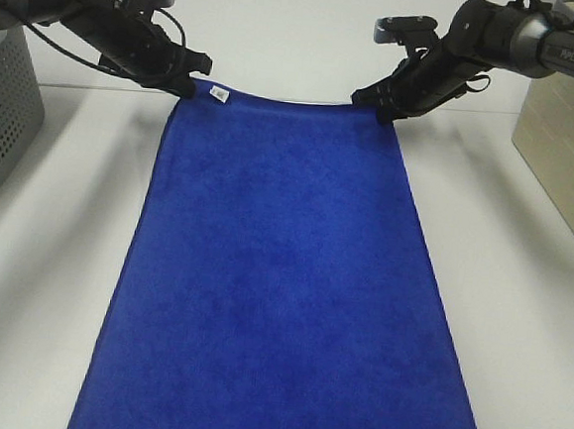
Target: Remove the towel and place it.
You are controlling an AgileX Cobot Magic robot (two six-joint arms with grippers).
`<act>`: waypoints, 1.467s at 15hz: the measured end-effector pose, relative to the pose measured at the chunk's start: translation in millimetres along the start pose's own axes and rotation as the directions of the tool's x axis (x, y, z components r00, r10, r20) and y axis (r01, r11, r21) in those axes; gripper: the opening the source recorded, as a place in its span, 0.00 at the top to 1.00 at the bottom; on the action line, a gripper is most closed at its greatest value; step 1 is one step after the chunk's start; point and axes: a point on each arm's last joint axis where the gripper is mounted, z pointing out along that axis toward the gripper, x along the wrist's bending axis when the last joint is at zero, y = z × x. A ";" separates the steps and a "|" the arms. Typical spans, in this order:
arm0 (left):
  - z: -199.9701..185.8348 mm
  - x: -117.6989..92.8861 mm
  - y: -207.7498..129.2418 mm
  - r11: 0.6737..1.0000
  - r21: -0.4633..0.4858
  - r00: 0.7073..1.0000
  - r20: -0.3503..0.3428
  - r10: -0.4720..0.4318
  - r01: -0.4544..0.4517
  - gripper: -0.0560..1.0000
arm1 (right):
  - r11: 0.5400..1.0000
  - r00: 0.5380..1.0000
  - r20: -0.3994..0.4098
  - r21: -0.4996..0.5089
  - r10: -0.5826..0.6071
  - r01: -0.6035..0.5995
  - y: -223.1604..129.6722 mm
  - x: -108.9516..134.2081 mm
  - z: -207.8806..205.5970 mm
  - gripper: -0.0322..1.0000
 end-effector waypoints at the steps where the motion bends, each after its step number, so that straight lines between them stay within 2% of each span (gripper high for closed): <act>1: 0.0 1.1 2.5 1.000 -0.028 1.000 -0.012 0.007 -0.007 0.94 | 0.999 1.000 0.014 -0.036 -0.001 0.001 3.6 -1.2 -0.5 0.95; 4: -0.7 4.0 11.2 0.992 -0.123 0.998 -0.052 0.017 -0.024 0.94 | 0.990 0.999 0.054 -0.143 0.002 0.006 13.2 -4.9 -1.5 0.95; 7: 0.9 -3.1 17.7 0.978 -0.192 0.994 -0.082 0.070 -0.085 0.94 | 0.978 0.997 0.079 -0.210 0.007 0.010 19.3 -7.1 -2.8 0.95; 9: 3.4 -13.7 20.8 0.964 -0.227 0.988 -0.098 0.119 -0.139 0.94 | 0.975 0.996 0.089 -0.223 0.010 0.010 20.0 -11.0 -3.5 0.95; 13: 3.1 -18.0 26.9 0.942 -0.293 0.983 -0.130 0.129 -0.163 0.94 | 0.972 0.994 0.106 -0.236 0.039 -0.012 18.4 -26.9 -6.1 0.95; 17: 5.4 -15.5 27.4 0.933 -0.320 0.981 -0.148 0.122 -0.164 0.94 | 0.962 0.992 0.113 -0.272 0.049 -0.017 21.5 -27.8 -7.0 0.95; 19: 17.5 -11.2 17.8 0.941 -0.298 0.982 -0.149 0.117 -0.158 0.94 | 0.955 0.992 0.115 -0.295 0.059 -0.023 23.5 -28.3 -7.7 0.95; 22: 25.1 -10.0 13.0 0.940 -0.303 0.981 -0.157 0.115 -0.159 0.94 | 0.958 0.991 0.111 -0.285 0.074 -0.039 13.8 -29.0 7.6 0.95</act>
